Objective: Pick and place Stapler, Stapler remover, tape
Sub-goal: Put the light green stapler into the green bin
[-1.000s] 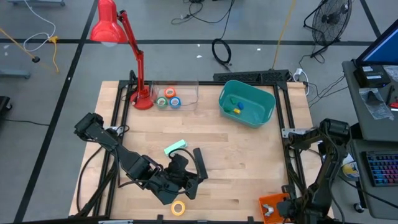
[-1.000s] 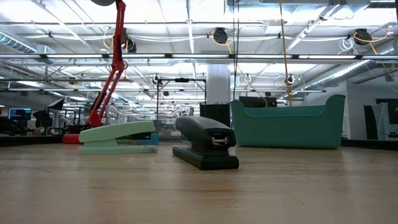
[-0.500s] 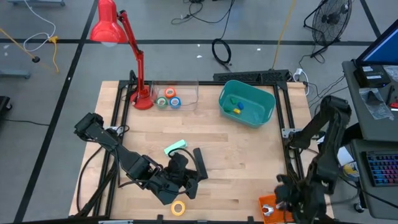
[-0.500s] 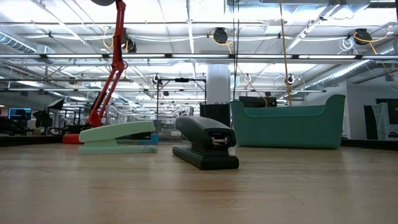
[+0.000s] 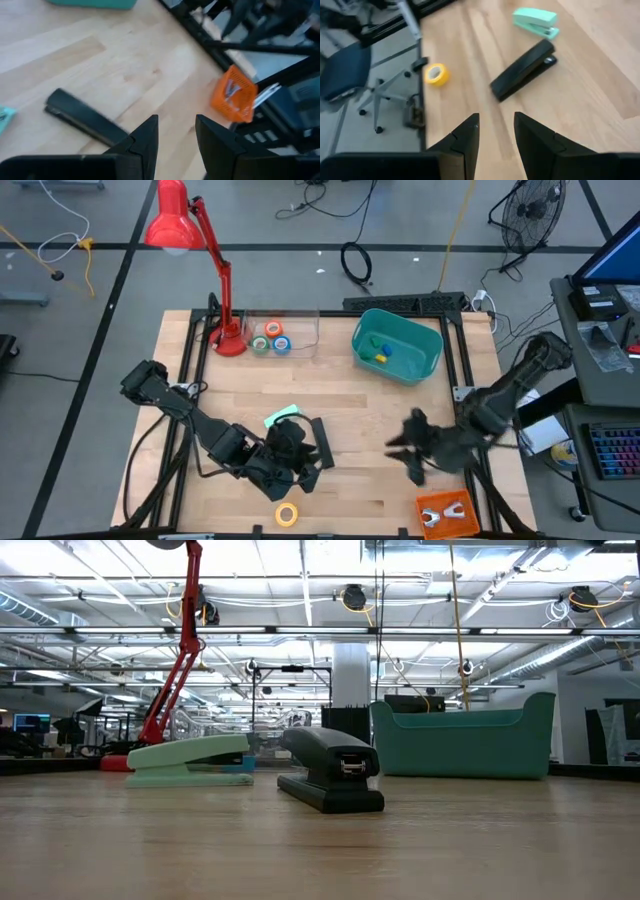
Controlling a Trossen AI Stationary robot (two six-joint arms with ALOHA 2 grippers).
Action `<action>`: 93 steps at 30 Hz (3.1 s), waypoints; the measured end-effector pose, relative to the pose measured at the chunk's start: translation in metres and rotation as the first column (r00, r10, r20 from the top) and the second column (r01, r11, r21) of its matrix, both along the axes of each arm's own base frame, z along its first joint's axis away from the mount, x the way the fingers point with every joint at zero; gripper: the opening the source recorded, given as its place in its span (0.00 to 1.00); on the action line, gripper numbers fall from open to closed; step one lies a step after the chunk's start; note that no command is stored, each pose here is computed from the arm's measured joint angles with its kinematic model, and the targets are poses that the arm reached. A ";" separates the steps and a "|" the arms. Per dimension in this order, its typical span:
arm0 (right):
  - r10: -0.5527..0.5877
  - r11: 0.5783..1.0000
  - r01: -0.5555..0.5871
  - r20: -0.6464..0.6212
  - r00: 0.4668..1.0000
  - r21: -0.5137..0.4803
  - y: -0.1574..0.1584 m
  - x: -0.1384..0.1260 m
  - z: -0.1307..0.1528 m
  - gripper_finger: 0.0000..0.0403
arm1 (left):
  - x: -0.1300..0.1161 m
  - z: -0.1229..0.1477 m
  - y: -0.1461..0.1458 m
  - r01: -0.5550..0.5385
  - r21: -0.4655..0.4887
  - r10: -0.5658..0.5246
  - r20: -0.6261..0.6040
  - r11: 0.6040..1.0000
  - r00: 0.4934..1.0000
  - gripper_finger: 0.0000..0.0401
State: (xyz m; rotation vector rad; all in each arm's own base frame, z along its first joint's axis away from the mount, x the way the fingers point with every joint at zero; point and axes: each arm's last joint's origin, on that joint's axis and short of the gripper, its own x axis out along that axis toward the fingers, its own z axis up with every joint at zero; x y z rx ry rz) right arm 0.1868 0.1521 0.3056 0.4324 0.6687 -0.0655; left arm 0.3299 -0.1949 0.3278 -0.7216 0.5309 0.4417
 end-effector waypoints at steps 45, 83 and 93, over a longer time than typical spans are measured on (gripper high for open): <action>-0.186 0.980 0.191 -0.100 0.977 0.048 -0.129 0.063 -0.006 0.28 | -0.006 -0.052 0.193 0.287 -0.033 -0.249 -0.596 0.957 0.763 0.33; -0.279 0.959 0.282 -0.098 0.955 0.029 -0.142 0.054 -0.001 0.28 | -0.025 -0.111 0.189 0.567 -0.059 -0.476 -0.617 0.822 0.626 0.74; -0.293 0.953 0.299 -0.107 0.950 0.045 -0.142 0.054 -0.001 0.28 | -0.014 -0.145 0.191 0.589 -0.146 -0.518 -0.670 0.795 0.533 0.73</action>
